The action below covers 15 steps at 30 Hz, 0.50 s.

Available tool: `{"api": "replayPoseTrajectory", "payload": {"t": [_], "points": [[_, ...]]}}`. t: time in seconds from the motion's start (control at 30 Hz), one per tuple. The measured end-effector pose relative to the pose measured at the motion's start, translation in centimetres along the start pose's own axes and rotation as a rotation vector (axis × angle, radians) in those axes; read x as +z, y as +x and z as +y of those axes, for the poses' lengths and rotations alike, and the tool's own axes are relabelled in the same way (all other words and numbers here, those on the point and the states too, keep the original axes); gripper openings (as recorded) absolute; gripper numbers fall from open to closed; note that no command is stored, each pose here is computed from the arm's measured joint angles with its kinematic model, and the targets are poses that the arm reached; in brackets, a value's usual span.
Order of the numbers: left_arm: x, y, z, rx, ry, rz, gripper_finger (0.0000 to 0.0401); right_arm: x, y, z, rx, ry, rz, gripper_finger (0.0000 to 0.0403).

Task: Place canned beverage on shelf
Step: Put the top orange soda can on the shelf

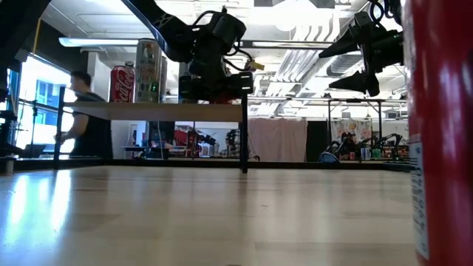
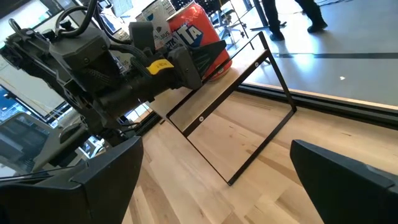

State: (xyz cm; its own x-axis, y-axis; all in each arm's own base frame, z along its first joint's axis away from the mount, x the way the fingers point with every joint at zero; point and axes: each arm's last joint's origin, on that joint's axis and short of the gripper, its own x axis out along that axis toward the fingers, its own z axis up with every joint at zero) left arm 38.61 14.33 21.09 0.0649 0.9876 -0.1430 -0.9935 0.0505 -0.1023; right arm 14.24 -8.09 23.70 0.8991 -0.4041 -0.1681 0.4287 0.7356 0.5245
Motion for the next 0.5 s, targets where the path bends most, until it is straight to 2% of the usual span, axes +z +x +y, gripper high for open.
{"api": "replayPoseTrajectory", "payload": {"t": [0.3,0.5], "points": [[-0.12,-0.01,0.12,0.012,0.001,0.005,0.0272,0.0,0.0,0.0,0.0,0.0,0.0,0.0393],[-0.11,-0.02,0.13,0.013,-0.019,0.006,0.0296,0.0,0.0,0.0,0.0,0.0,0.0,0.0393]]}}
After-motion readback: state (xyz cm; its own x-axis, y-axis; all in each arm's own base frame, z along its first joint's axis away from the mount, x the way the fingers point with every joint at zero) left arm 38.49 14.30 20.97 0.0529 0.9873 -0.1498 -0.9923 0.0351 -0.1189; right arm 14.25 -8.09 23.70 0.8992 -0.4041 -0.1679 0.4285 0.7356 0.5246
